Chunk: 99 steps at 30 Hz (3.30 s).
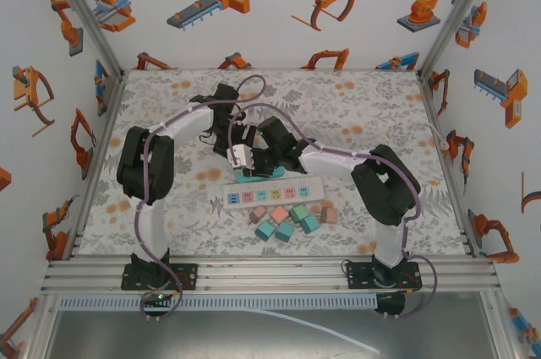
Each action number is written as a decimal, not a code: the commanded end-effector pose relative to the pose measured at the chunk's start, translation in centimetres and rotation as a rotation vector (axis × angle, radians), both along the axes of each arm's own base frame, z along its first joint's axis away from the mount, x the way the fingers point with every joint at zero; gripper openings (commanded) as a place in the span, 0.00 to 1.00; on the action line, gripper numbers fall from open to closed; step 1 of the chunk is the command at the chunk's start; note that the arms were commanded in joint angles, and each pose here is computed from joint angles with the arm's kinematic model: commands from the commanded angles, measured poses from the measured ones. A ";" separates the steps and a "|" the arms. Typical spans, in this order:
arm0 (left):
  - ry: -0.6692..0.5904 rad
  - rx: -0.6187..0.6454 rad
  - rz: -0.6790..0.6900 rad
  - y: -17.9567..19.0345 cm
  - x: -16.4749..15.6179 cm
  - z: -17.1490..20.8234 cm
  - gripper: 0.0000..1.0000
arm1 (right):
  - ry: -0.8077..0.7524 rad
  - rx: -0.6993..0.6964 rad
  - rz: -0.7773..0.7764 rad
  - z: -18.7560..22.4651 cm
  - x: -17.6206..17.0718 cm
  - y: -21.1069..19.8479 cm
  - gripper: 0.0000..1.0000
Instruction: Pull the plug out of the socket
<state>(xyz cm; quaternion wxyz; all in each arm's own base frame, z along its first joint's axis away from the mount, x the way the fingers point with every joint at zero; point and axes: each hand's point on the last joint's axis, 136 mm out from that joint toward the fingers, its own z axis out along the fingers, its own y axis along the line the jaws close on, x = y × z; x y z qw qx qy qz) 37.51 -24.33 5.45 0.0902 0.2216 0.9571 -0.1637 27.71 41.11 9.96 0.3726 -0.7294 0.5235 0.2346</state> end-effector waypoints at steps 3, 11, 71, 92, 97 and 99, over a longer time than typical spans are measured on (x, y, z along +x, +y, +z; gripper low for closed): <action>0.042 0.279 -0.055 5.2 -1.3 -4.5 0.66 | -0.118 0.029 -0.016 5.8 0.9 0.2 0.17; 0.021 0.341 -0.110 6.3 -1.3 -5.0 0.66 | -0.171 -0.139 -0.030 4.4 0.8 -1.5 0.15; -0.944 -0.492 -1.151 2.8 -14.6 15.6 0.86 | 0.891 0.269 -0.585 8.2 -11.8 -2.5 0.13; -0.857 -0.444 -1.062 6.2 -12.5 14.8 0.86 | 0.913 -0.028 -0.592 -1.7 -13.5 2.4 0.23; -0.861 -0.442 -1.063 6.3 -12.4 14.8 0.86 | 0.926 -0.049 -0.592 -2.5 -13.8 2.3 0.28; -0.863 -0.449 -1.062 6.2 -12.4 14.8 0.86 | 0.935 -0.062 -0.588 -2.8 -13.9 2.4 0.30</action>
